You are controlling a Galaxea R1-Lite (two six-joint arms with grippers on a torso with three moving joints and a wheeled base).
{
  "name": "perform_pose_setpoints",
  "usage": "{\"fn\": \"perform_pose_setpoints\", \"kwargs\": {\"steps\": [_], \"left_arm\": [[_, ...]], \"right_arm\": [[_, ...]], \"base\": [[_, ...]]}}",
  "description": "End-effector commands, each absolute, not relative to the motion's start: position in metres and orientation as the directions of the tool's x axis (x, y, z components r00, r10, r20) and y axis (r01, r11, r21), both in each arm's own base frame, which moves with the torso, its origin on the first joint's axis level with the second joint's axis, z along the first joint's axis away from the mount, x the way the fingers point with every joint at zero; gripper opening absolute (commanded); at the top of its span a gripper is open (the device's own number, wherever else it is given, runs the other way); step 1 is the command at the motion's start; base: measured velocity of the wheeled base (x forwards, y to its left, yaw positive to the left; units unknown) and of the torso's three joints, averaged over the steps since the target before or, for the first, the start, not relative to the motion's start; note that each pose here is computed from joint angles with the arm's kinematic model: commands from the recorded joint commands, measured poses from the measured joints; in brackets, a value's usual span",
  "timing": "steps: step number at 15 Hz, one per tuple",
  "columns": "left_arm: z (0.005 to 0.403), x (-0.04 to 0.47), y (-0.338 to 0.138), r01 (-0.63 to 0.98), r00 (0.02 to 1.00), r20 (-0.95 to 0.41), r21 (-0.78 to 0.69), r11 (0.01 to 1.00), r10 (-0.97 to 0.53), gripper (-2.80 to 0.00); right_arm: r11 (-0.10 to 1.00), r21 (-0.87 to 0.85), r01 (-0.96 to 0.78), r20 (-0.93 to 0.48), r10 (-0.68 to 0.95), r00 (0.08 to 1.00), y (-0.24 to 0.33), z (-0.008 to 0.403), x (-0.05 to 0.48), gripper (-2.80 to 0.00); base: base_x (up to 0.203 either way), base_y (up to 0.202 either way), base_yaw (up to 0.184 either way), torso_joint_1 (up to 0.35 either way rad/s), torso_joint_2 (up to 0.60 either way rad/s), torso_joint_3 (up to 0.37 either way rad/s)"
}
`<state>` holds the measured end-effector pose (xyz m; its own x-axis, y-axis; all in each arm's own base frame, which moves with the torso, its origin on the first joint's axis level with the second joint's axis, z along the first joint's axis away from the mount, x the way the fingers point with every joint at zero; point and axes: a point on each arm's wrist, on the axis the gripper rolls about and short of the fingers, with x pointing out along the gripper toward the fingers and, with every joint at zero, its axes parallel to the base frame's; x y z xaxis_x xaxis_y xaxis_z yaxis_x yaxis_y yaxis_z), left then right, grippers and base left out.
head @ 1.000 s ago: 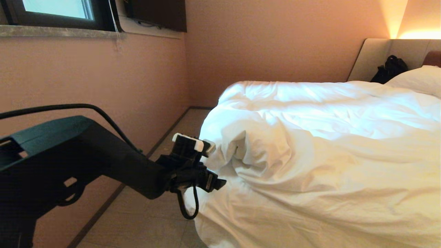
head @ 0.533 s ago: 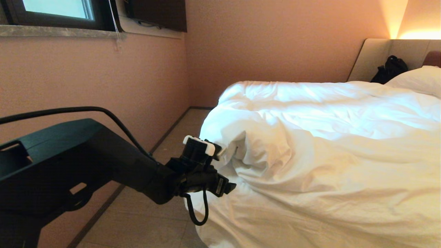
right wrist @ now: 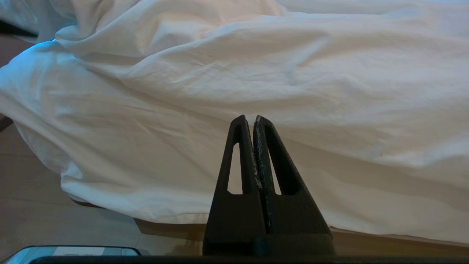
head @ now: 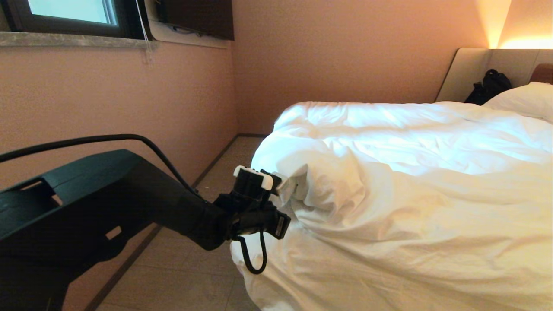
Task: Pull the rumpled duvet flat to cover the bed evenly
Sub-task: Flatten the corners of the folded blanket
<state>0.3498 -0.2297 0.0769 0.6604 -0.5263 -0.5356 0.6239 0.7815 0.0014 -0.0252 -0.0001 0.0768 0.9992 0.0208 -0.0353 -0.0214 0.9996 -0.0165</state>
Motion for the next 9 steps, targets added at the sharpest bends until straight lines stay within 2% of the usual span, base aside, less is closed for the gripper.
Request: {"fn": "perform_pose_setpoints", "kwargs": {"steps": [1, 9], "left_arm": [[0.072, 0.364, -0.234, 0.618, 0.672, -0.522, 0.003, 0.786, -0.526, -2.80], [0.045, 0.404, -0.255, 0.614, 0.683, -0.502, 0.002, 0.790, -0.530, -2.80]], "right_arm": [[1.000, -0.018, -0.022, -0.037, 0.021, 0.999, 0.000, 0.077, -0.025, -2.80], [1.000, -0.018, -0.022, -0.037, 0.021, 0.999, 0.000, 0.077, -0.025, -2.80]], "base": [[0.000, 0.000, 0.000, 0.000, 0.00, 0.000], [0.000, 0.000, 0.000, 0.000, 0.00, 0.000]]}}
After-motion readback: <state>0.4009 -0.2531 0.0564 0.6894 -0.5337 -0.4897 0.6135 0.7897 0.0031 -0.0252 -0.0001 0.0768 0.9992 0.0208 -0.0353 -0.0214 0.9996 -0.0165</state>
